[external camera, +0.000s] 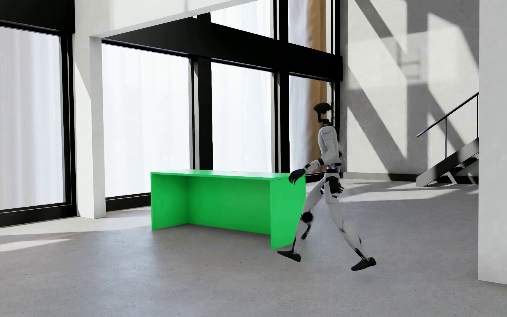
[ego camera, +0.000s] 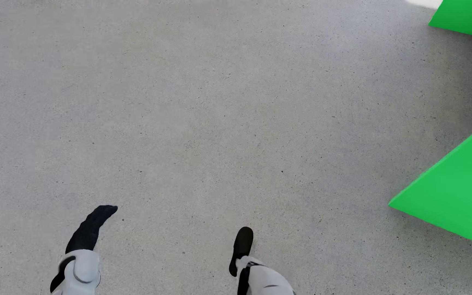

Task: Go around the green desk

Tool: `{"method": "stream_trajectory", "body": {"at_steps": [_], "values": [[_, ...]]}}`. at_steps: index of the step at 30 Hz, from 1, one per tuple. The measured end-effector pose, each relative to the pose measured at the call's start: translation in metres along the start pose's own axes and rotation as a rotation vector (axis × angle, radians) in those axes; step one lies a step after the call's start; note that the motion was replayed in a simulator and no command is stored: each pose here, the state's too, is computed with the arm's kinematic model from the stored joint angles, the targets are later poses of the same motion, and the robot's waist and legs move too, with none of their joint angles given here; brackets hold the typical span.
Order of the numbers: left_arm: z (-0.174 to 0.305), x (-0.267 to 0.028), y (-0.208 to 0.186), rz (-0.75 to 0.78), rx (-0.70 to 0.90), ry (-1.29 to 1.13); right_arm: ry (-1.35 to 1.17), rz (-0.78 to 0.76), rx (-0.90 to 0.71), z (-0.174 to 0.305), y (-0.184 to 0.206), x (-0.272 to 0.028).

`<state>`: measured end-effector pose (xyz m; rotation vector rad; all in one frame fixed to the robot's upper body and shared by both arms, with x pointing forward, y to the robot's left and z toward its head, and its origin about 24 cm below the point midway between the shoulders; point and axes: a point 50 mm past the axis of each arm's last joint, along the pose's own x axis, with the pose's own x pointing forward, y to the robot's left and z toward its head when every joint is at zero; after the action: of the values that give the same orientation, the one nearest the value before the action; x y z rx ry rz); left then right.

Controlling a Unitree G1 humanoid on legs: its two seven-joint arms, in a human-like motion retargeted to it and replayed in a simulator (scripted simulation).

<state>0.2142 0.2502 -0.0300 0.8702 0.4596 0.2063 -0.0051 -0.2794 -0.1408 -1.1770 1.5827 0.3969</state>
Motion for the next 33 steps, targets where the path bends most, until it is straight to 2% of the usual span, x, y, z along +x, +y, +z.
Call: {"method": "stream_trajectory", "body": {"at_steps": [2, 5, 7, 9, 11, 13, 14, 17, 18, 20, 23, 25, 27, 31, 33], "values": [[-0.024, -0.013, -0.009, -0.061, 0.027, 0.11, 0.015, -0.025, 0.063, 0.008, 0.001, -0.003], [-0.068, -0.043, -0.058, -0.386, 0.257, 0.317, -0.069, -0.13, 0.195, 0.052, -0.002, -0.012], [-0.091, -0.075, -0.094, -0.621, 0.373, 0.411, -0.19, -0.265, 0.168, 0.1, -0.03, -0.023], [-0.105, -0.112, -0.118, -0.766, 0.35, 0.478, -0.412, -0.379, 0.187, 0.157, -0.066, -0.048], [-0.111, -0.139, -0.13, -0.828, 0.271, 0.5, -0.786, -0.515, 0.186, 0.212, -0.105, -0.099], [-0.112, -0.157, -0.138, -0.843, 0.205, 0.51, -1.234, -0.684, 0.232, 0.24, -0.137, -0.176], [-0.113, -0.164, -0.14, -0.848, 0.202, 0.513, -1.479, -0.739, 0.304, 0.241, -0.146, -0.221], [-0.118, -0.176, -0.145, -0.92, 0.268, 0.514, -2.186, -0.611, 0.59, 0.211, -0.152, -0.339], [-0.119, -0.176, -0.144, -0.925, 0.284, 0.523, -2.358, -0.545, 0.614, 0.198, -0.151, -0.367], [-0.121, -0.172, -0.141, -0.849, 0.288, 0.565, -2.556, -0.448, 0.587, 0.179, -0.15, -0.402], [-0.119, -0.16, -0.132, -0.681, 0.192, 0.605, -2.686, -0.307, 0.566, 0.171, -0.145, -0.428], [-0.113, -0.136, -0.122, -0.616, 0.184, 0.571, -2.711, -0.318, 0.573, 0.166, -0.145, -0.43], [-0.099, -0.103, -0.111, -0.573, 0.24, 0.483, -2.691, -0.337, 0.593, 0.161, -0.144, -0.424], [-0.045, -0.04, -0.086, -0.456, 0.28, 0.214, -2.653, -0.45, 0.56, 0.153, -0.146, -0.415], [-0.023, -0.022, -0.068, -0.354, 0.257, 0.129, -2.54, -0.603, 0.608, 0.153, -0.154, -0.403]]}}
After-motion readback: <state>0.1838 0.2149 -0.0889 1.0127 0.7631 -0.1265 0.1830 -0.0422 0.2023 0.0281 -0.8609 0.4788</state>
